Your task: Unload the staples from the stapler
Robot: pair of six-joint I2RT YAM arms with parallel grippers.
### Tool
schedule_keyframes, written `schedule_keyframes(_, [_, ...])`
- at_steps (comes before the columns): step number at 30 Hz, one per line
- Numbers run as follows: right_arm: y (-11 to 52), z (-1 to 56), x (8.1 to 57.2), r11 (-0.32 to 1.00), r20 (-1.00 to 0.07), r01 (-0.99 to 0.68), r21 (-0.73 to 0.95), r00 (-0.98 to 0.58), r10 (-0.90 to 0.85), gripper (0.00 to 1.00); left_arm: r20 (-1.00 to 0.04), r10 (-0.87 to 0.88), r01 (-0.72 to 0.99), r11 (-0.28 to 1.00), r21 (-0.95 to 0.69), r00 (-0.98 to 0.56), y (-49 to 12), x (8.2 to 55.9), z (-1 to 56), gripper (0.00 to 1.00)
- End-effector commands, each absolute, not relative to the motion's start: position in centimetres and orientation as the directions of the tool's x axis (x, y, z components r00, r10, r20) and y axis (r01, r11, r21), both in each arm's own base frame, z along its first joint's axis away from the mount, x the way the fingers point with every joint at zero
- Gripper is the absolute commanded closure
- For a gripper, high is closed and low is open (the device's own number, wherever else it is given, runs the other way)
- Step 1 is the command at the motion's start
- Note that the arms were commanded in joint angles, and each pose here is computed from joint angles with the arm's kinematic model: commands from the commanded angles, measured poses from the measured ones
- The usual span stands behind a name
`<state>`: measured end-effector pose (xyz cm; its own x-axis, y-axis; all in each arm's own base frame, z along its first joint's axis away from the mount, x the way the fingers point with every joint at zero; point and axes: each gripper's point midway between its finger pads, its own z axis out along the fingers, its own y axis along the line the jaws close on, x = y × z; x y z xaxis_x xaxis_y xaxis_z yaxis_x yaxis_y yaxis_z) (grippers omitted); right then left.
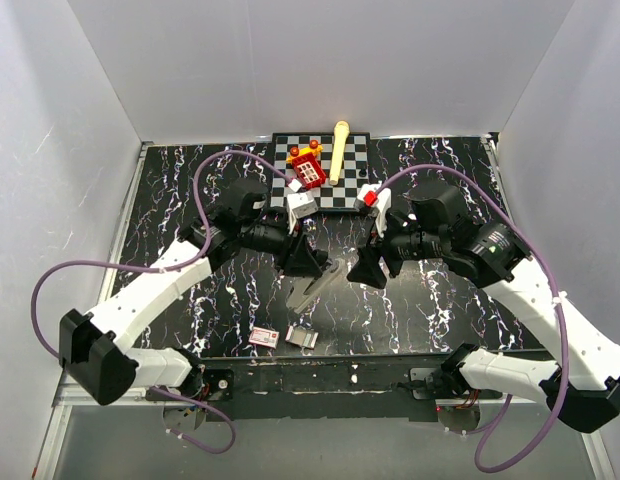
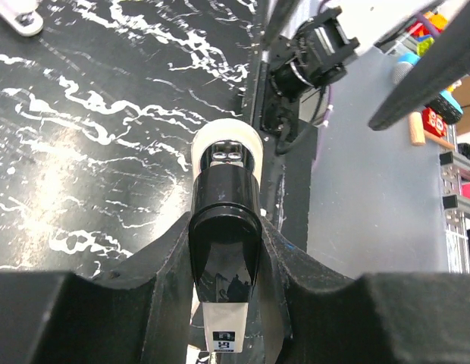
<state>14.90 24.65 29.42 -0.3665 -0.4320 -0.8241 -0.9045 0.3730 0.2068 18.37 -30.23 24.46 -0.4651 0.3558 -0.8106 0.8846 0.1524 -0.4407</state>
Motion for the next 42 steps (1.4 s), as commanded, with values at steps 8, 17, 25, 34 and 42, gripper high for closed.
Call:
schedule_keyframes(8, [26.8, 33.7, 12.9, 0.184, -0.901, -0.97, 0.156, -0.217, -0.376, 0.32, -0.919, 0.255, 0.93, -0.137, -0.342, -0.3, -30.3, 13.3, 30.1, 1.0])
schedule_keyframes(17, [28.3, 34.2, 12.5, 0.116, -0.913, -0.98, 0.164, -0.195, -0.358, 0.34, -0.923, 0.253, 0.921, -0.189, -0.342, -0.291, -30.1, 12.2, 30.1, 1.0])
schedule_keyframes(25, [29.2, 33.7, 12.0, 0.08, -0.906, -0.979, 0.188, -0.204, -0.37, 0.42, -0.926, 0.249, 0.924, -0.187, -0.333, -0.283, -30.0, 12.0, 30.3, 1.0])
schedule_keyframes(34, [29.9, 33.2, 11.4, 0.054, -0.9, -0.977, 0.204, -0.209, -0.383, 0.5, -0.937, 0.23, 0.93, -0.196, -0.311, -0.265, -29.8, 11.7, 30.9, 1.0])
schedule_keyframes(42, [30.4, 32.7, 10.8, 0.024, -0.894, -0.974, 0.226, -0.217, -0.392, 0.56, -0.944, 0.212, 0.935, -0.197, -0.294, -0.252, -29.6, 11.5, 31.5, 1.0])
